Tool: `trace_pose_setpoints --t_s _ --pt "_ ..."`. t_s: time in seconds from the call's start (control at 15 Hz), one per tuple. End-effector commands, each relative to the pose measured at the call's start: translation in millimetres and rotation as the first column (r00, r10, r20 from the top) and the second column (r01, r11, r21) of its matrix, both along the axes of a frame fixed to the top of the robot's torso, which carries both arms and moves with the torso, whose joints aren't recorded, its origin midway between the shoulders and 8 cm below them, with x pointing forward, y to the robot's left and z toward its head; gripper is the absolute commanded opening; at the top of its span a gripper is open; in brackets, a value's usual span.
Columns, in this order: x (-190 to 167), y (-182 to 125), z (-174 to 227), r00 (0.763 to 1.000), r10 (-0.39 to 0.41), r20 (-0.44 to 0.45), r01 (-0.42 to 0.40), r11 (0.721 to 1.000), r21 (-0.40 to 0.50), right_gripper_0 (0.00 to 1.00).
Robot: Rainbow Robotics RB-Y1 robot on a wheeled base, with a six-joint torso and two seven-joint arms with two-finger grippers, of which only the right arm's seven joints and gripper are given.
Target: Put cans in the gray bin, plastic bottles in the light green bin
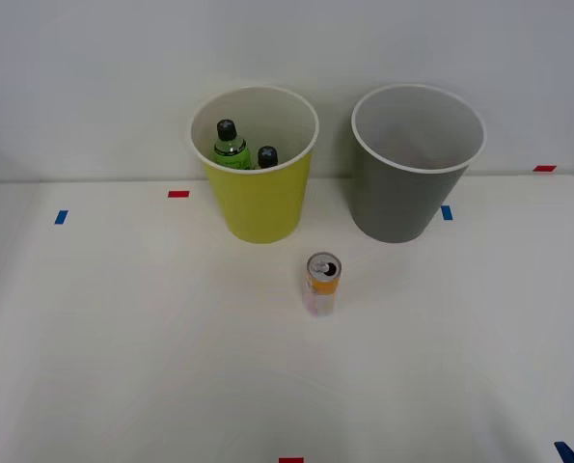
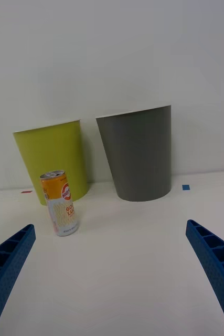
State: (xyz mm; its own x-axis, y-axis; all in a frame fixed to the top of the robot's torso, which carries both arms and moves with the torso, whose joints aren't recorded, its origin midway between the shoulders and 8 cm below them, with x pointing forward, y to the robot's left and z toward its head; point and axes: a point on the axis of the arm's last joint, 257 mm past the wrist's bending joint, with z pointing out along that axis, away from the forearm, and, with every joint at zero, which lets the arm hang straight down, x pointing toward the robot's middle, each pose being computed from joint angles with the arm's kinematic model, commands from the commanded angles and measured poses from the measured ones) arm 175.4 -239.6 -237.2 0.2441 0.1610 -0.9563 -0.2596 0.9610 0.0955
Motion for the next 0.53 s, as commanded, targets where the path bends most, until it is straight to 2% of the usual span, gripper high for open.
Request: trace_pose_setpoints --t_s 0.07,0.53 --pt "0.0 0.0 0.0 1.000 0.000 0.000 0.000 1.000 0.000 1.00" --pt "0.0 0.0 0.0 1.000 0.000 0.000 0.000 1.000 0.000 1.00"
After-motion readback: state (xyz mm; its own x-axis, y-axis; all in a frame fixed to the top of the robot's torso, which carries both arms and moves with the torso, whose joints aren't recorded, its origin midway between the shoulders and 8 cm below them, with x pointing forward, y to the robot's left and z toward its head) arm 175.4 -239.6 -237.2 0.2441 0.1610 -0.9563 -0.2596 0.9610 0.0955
